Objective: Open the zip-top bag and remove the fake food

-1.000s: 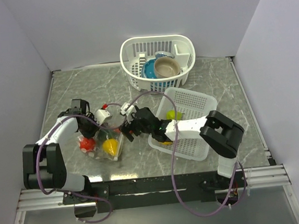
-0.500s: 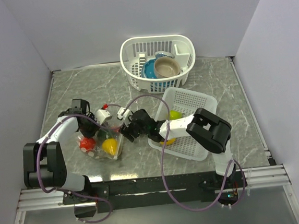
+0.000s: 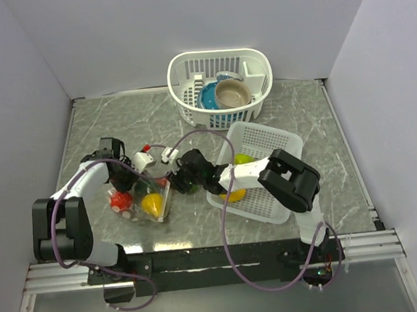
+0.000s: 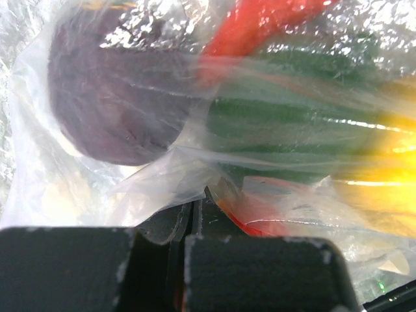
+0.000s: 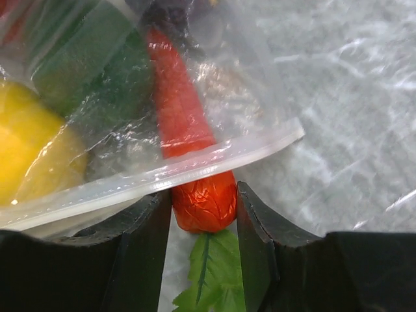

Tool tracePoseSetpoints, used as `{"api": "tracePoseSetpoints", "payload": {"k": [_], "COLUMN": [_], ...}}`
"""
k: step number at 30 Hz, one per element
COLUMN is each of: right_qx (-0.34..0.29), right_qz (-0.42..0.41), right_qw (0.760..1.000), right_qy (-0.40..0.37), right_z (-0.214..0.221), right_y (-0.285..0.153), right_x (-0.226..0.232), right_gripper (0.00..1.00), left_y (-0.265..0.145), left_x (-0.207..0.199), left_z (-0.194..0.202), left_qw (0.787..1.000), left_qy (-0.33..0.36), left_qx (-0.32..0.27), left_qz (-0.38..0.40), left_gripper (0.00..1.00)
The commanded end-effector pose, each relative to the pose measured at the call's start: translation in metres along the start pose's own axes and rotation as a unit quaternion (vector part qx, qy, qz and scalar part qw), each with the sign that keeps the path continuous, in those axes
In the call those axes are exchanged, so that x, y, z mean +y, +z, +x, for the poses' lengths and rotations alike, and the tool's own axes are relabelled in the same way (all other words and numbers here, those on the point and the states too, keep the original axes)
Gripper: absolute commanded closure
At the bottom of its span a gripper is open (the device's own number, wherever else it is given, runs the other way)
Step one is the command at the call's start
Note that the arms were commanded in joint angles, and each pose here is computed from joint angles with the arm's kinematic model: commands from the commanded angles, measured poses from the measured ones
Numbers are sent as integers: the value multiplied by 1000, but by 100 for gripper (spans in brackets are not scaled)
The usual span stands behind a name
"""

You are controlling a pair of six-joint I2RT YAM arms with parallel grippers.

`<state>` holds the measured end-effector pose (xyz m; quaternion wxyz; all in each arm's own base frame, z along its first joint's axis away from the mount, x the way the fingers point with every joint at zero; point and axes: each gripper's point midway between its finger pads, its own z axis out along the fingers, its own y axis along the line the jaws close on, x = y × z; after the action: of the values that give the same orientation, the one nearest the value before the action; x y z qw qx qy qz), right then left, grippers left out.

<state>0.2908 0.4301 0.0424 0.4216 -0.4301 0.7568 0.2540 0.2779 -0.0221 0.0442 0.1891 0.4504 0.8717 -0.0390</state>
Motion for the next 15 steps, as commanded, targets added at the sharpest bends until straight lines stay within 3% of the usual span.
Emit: {"api": "tracePoseSetpoints", "payload": {"k": [1,10,14,15], "right_qx": [14,49,85,61], "right_qz": [0,37,112,152], "right_qw": [999,988,975,970], "right_qy": [52,141,171,180], "right_z": [-22,-44,-29,-37], "right_y": [-44,-138,-173,-190], "right_x": [4,10,-7,-20], "right_gripper": [89,98,100,100], "left_y": [-16,-20,-21,-22], "left_x": [2,8,6,6], "left_z": [-12,-20,-21,-20], "left_qw": [1000,999,999,999], "left_qy": [6,-9,-10,-9], "left_qx": [-25,-35,-37,-37], "left_qz": [-11,-10,-6,-7], "left_gripper": [99,99,99,99]}}
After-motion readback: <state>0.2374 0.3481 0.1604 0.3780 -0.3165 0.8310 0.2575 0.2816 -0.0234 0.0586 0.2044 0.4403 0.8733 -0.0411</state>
